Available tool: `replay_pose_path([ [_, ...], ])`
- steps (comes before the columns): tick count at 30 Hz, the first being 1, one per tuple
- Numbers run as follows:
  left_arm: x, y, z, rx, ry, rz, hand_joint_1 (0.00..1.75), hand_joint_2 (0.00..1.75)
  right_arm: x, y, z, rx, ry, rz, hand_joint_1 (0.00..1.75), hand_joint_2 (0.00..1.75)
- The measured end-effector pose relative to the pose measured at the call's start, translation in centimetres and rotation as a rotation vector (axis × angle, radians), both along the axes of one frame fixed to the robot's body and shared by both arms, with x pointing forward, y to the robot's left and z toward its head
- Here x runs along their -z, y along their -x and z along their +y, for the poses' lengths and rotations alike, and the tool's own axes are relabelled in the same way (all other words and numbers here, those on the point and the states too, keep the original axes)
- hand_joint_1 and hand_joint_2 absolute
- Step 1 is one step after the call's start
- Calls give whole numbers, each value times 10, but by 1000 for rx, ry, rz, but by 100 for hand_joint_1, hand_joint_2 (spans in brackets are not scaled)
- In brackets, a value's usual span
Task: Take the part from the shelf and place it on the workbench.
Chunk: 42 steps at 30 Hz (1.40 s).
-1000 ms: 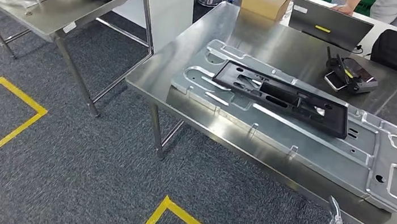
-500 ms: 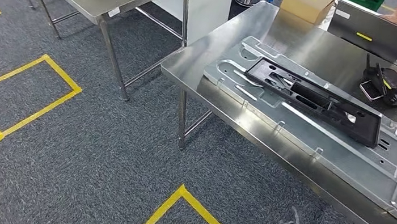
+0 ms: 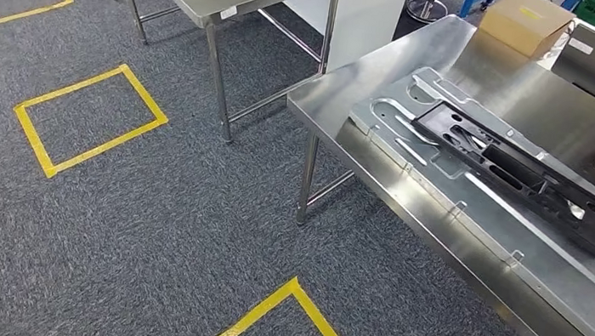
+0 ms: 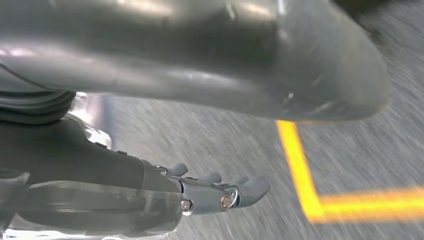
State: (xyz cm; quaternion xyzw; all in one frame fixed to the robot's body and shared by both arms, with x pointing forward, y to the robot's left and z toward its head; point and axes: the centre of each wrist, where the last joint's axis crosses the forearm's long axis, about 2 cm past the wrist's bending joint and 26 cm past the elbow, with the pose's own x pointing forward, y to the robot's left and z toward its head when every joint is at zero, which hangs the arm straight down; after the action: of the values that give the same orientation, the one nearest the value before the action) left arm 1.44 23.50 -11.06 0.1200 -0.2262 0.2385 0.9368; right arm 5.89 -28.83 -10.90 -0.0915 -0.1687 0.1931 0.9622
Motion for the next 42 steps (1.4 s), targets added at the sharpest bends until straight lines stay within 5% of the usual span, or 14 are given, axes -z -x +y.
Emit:
replay_pose_path([
  [8, 0, -3, 2, 19, 4, -26, 0, 0, 2, 11, 4, -36, -79, 197, 0, 0],
  [42, 0, -7, 7, 65, -12, 33, 0, 0, 2, 15, 9, -78, -75, 197, 0, 0],
])
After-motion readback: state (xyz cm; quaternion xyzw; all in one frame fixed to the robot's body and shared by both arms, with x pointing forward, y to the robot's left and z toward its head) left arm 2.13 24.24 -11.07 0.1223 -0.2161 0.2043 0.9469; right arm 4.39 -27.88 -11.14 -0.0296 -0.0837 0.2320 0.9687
